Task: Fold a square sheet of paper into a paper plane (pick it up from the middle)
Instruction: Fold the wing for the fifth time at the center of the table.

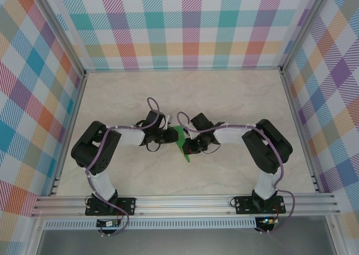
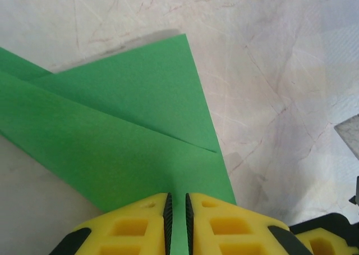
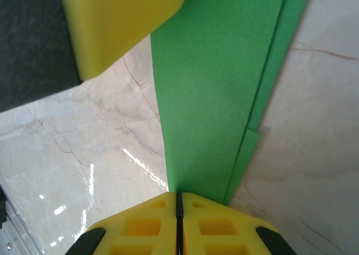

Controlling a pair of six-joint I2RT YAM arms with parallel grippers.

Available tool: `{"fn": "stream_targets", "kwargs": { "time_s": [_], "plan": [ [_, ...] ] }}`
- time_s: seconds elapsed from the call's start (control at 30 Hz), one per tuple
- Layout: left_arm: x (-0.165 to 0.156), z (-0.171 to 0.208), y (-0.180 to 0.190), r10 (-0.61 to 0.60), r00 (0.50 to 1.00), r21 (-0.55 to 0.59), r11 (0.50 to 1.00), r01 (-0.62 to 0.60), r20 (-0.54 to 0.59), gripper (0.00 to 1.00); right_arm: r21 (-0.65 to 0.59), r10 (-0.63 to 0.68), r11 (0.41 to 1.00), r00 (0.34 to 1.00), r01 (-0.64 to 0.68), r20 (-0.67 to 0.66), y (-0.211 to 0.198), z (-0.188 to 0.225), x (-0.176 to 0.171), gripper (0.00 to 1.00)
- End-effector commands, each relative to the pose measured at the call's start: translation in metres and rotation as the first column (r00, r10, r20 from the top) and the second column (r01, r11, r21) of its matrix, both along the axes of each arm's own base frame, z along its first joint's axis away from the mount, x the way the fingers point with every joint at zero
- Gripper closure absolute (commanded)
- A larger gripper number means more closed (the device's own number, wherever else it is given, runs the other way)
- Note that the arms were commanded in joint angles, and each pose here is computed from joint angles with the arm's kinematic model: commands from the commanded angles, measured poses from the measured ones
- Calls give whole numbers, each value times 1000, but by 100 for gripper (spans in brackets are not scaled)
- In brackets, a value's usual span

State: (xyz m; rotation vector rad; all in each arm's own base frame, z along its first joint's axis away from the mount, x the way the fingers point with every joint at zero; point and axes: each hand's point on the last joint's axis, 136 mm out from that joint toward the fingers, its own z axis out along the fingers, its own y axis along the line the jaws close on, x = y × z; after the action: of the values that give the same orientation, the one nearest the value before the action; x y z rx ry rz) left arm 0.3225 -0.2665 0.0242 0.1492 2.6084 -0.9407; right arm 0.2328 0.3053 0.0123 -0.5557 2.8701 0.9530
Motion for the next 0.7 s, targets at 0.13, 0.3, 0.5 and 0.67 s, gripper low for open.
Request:
{"fn": "stream_targets", "kwargs": {
  "time_s": [0.13, 0.3, 0.5, 0.67],
  "plan": [
    [25, -2, 16, 29, 997, 107, 994, -36, 68, 84, -236, -25, 972, 992, -4, -121, -52, -46, -32, 91],
    [34, 0, 21, 22, 998, 108, 994, -30, 67, 84, -236, -21, 972, 992, -8, -121, -53, -47, -32, 91],
    [43, -5, 29, 35, 998, 110, 993, -42, 59, 84, -238, -21, 971, 992, -9, -122, -54, -48, -33, 92],
    [49, -9, 35, 48, 997, 119, 991, -54, 53, 84, -237, -17, 971, 992, -13, -124, -54, -49, -34, 92]
  ]
}}
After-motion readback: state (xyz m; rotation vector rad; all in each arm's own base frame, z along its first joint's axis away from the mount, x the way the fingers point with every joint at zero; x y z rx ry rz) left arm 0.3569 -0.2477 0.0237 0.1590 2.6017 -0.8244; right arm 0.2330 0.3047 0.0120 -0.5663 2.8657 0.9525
